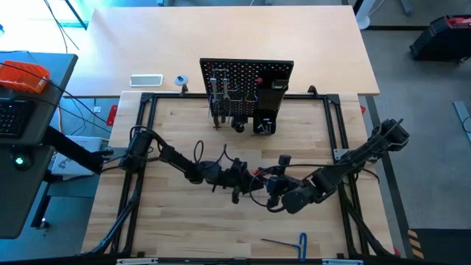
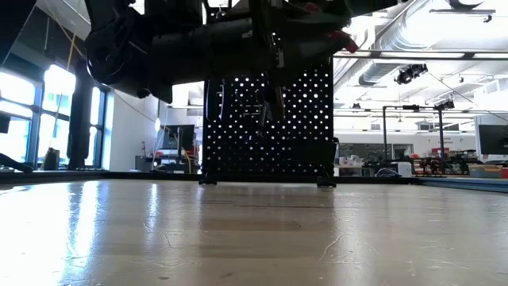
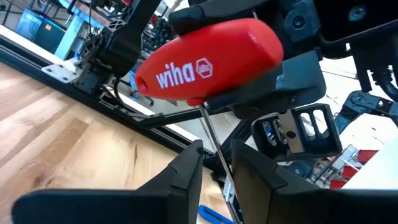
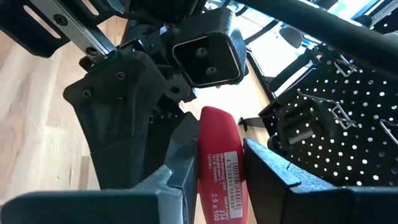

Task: Hang tools onto peg board
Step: Put the red allen wrench into the top peg board bin

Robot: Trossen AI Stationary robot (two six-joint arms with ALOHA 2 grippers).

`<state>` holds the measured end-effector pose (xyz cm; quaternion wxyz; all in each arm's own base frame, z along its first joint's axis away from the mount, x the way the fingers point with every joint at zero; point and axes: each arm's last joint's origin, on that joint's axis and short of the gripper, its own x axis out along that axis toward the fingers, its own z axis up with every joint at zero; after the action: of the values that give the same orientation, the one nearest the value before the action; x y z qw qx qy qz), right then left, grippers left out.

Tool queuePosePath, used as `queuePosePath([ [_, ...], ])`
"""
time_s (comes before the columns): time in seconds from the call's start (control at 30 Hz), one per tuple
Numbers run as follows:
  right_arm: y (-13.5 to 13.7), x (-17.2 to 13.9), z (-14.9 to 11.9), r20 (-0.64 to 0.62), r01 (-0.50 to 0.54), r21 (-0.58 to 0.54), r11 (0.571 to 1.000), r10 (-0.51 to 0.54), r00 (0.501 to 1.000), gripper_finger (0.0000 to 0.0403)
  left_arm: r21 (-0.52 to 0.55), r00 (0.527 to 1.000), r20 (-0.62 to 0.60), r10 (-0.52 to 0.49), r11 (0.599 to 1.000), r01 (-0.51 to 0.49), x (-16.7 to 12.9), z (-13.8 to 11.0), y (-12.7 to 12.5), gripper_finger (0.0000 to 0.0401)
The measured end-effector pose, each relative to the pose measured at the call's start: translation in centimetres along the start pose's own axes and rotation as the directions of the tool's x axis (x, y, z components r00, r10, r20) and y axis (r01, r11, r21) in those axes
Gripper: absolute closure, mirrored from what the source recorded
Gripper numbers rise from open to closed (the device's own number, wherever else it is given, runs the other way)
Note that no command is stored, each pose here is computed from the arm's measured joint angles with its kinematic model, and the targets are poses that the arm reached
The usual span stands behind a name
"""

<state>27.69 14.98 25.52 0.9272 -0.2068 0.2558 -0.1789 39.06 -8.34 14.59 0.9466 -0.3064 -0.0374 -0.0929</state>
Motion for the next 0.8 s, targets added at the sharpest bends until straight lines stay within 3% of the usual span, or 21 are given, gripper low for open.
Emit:
queuePosePath([
  [0.33, -0.11, -0.02, -0.57, -0.037, 0.023, -0.013, 1.0, -0.023, 0.999, 0.0305, 0.062, 0.999, -0.021, 0.033, 0.998, -0.031, -0.01, -0.08, 0.52, 0.0394],
  [0.8, 0.31, -0.5, -0.65, -0.035, -0.005, 0.004, 1.0, 0.005, 0.999, 0.0304, 0.174, 0.997, -0.081, -0.003, 0.985, 0.017, -0.02, -0.24, 0.86, 0.04],
])
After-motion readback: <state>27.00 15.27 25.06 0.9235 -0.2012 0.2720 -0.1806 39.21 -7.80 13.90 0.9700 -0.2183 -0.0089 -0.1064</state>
